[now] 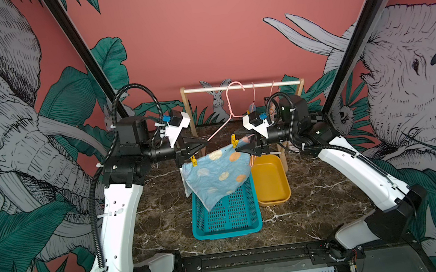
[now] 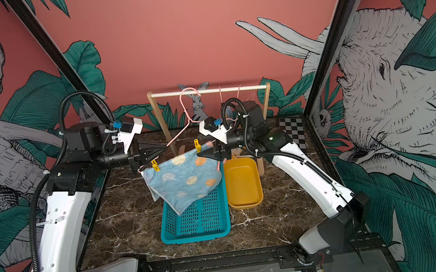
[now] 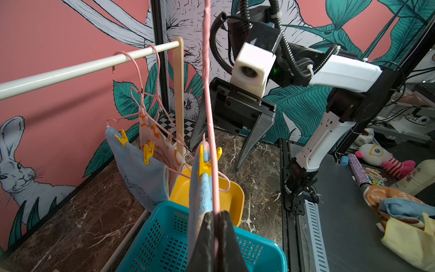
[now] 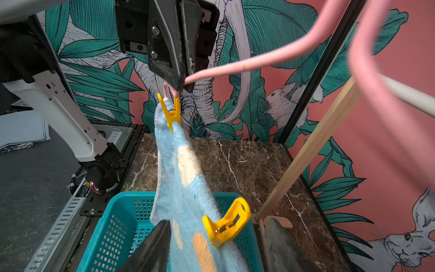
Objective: Remove the clothespins securing towels to the hanger
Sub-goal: Remove the clothespin from the hanger.
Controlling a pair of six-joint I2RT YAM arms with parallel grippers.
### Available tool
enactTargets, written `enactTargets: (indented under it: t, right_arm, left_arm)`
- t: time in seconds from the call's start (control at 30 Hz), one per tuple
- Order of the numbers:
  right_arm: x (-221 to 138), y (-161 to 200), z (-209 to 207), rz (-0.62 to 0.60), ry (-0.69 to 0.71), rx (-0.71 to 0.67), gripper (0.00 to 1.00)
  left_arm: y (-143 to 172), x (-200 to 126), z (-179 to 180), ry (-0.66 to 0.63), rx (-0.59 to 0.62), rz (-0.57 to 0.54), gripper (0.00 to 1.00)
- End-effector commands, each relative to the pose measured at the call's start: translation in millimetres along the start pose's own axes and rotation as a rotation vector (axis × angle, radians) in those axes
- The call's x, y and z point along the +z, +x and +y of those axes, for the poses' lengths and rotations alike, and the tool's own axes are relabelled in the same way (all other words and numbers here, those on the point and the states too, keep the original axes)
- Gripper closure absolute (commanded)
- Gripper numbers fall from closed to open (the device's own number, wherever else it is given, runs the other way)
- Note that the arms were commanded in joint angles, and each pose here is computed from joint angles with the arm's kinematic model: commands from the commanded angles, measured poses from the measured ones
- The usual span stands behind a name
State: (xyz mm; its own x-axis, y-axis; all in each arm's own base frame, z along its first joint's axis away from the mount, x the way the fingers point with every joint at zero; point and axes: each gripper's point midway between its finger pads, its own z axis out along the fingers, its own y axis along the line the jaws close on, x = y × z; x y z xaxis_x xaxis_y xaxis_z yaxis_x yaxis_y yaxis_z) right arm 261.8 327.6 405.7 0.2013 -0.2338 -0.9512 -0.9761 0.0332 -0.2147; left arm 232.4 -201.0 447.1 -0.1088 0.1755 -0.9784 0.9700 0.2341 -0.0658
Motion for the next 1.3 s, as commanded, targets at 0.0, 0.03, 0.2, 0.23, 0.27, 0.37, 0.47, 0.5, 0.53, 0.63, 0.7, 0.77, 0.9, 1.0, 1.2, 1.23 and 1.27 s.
enactTargets:
  t: [0.0, 0.03, 0.2, 0.23, 0.27, 0.37, 0.47, 0.5, 0.53, 0.63, 0.7, 0.77, 0.9, 1.0, 1.2, 1.23, 1.27]
  right_arm:
    - [-2.1, -19.8, 1.3, -0.058, -0.027, -0.052, 0.4]
    - [-1.8, -19.3, 1.1, -0.058, -0.029, -0.051, 0.41]
    - [0.0, -19.3, 2.7, -0.064, -0.046, -0.047, 0.47]
    - [0.0, -19.5, 2.6, -0.065, -0.047, -0.047, 0.49]
    - [0.2, -20.1, 2.7, -0.066, -0.048, -0.047, 0.51]
    - [0.3, -20.7, 3.2, -0.068, -0.051, -0.047, 0.54]
    - [0.3, -21.2, 3.3, -0.069, -0.05, -0.047, 0.57]
    - [0.3, -21.4, 3.1, -0.07, -0.05, -0.049, 0.59]
    - [0.7, -20.8, 2.6, -0.068, -0.048, -0.048, 0.6]
    - [1.5, -19.9, 2.0, -0.065, -0.045, -0.046, 0.65]
    - [1.7, -19.4, 1.2, -0.063, -0.043, -0.045, 0.69]
    - [1.4, -20.4, 1.6, -0.065, -0.043, -0.046, 0.73]
    - [0.1, -23.2, 1.3, -0.07, -0.037, -0.051, 0.78]
    - [-0.4, -24.6, 0.0, -0.072, -0.028, -0.053, 0.8]
    - [-0.9, -27.4, -3.1, -0.077, -0.011, -0.051, 0.83]
    - [-1.0, -27.9, -3.5, -0.079, -0.01, -0.051, 0.83]
    - [-0.8, -27.9, -3.8, -0.079, -0.008, -0.051, 0.84]
  left_arm:
    - [-8.1, -0.3, -5.9, 0.021, 0.04, -0.027, 1.0]
    - [-8.1, -0.2, -5.9, 0.022, 0.04, -0.028, 1.0]
    - [-8.7, 0.1, -6.2, 0.025, 0.04, -0.029, 1.0]
    - [-9.0, -0.1, -6.6, 0.025, 0.041, -0.03, 1.0]
    - [-8.8, -0.1, -6.0, 0.023, 0.04, -0.029, 1.0]
    - [-8.5, 0.0, -5.5, 0.019, 0.038, -0.027, 1.0]
    - [-8.9, 0.2, -5.1, 0.02, 0.038, -0.029, 1.0]
    - [-8.8, 0.4, -4.8, 0.021, 0.036, -0.029, 1.0]
    - [-9.0, 0.5, -4.5, 0.02, 0.037, -0.029, 1.0]
    - [-9.4, 0.2, -5.0, 0.02, 0.038, -0.03, 1.0]
    - [-9.9, -0.2, -6.0, 0.021, 0.039, -0.031, 1.0]
    - [-9.5, -0.1, -5.9, 0.022, 0.038, -0.031, 1.0]
    - [-8.6, 0.3, -3.9, 0.014, 0.034, -0.027, 1.0]
    - [-7.9, 0.4, -3.4, 0.012, 0.032, -0.025, 1.0]
    - [-5.9, 0.9, -2.0, 0.007, 0.025, -0.021, 1.0]
    - [-5.7, 1.0, -1.6, 0.006, 0.024, -0.02, 1.0]
    - [-5.5, 1.3, -1.2, 0.006, 0.022, -0.02, 1.0]
